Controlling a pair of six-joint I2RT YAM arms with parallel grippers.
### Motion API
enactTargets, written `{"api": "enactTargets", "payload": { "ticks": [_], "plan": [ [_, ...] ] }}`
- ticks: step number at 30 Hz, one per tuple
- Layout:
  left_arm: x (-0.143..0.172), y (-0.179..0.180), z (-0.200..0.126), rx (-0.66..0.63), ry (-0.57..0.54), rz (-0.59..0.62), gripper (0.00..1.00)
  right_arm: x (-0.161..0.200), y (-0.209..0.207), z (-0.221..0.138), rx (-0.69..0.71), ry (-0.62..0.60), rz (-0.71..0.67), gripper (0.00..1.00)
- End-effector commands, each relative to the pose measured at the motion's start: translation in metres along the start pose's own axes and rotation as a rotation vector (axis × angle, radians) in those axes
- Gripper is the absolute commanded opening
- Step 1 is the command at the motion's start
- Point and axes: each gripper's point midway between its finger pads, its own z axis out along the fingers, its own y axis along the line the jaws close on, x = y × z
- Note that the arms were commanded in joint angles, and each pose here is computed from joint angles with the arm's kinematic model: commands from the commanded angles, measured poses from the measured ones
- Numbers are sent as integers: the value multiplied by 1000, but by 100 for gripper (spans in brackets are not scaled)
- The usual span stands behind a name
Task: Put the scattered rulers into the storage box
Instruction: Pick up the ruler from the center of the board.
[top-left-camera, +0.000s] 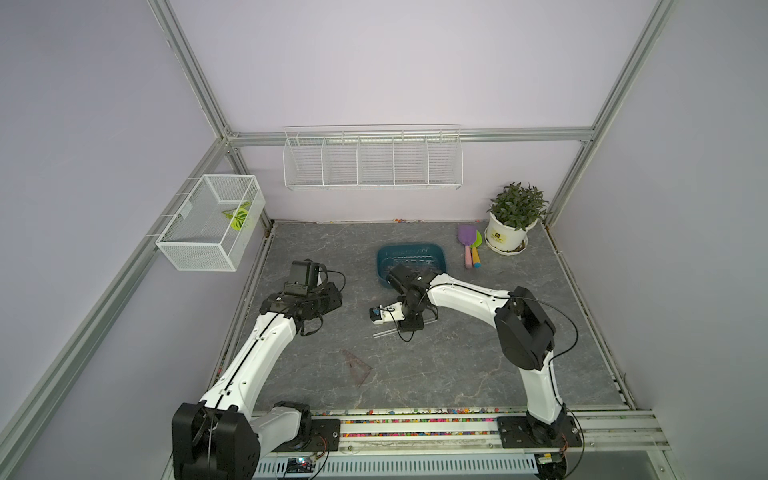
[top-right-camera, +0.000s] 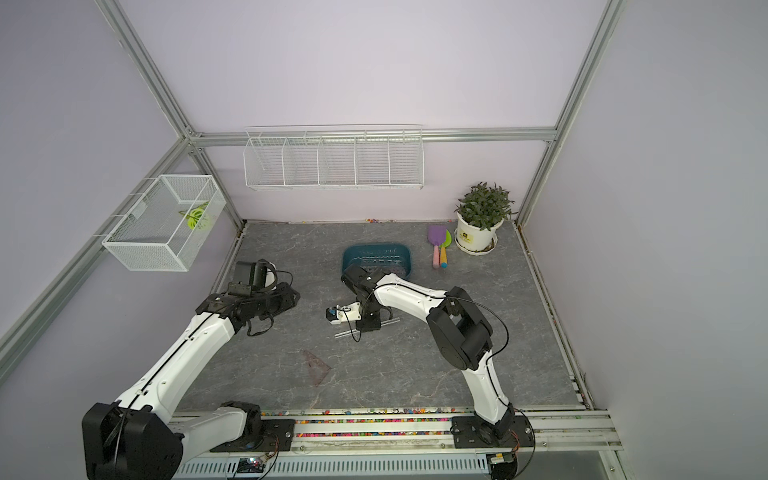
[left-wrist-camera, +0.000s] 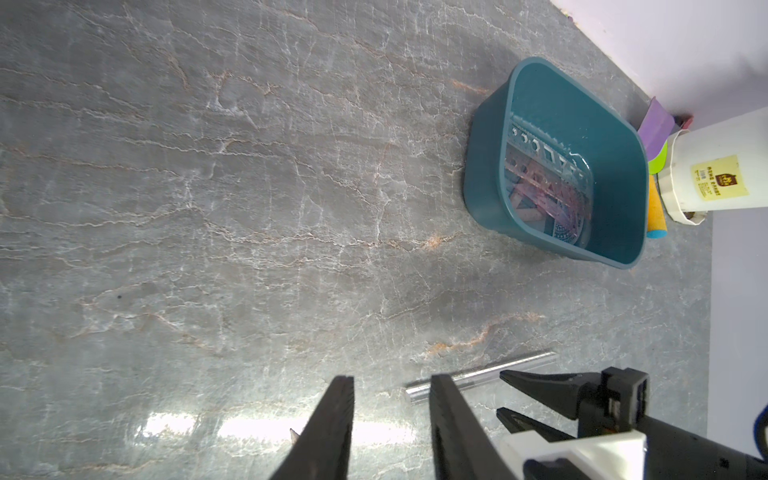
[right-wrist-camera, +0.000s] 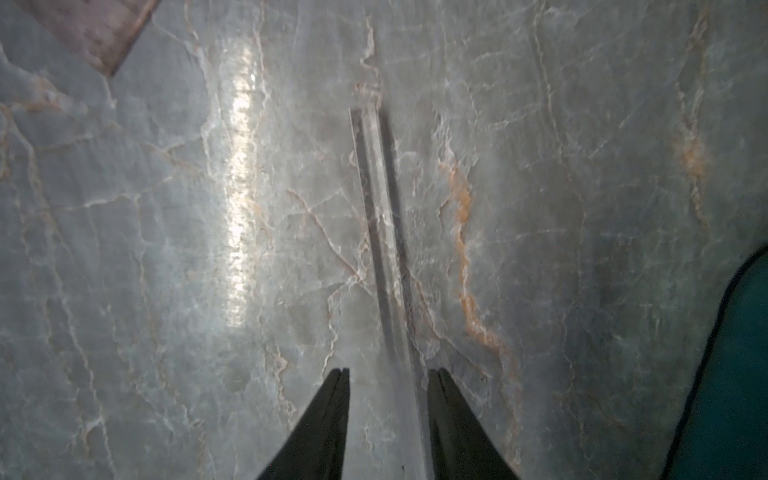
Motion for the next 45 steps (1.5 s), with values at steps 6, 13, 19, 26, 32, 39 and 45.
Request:
{"api": "enactTargets", "payload": {
  "ticks": [6,13,19,26,32,39,45],
  "plan": [
    [-6,-12,-3,70,6,17,36,7,-3,16,-21,52,-9,36],
    [-7,-10,-2,81,8,9,36,8,-3,24,-33,65,-8,35],
    [-7,-10,-1,85,15,4,35,11,-6,29,-24,82,-8,31],
    [-6,-11,0,91,18,5,35,14,-7,36,-5,104,-9,26],
    [-7,-11,-1,95,17,1,35,15,-8,41,20,111,0,21],
    [-6,-10,-1,100,19,-1,35,14,-5,44,38,109,-2,13],
    [-7,-11,-1,104,18,-4,34,12,-8,39,62,99,-8,6]
  ]
}}
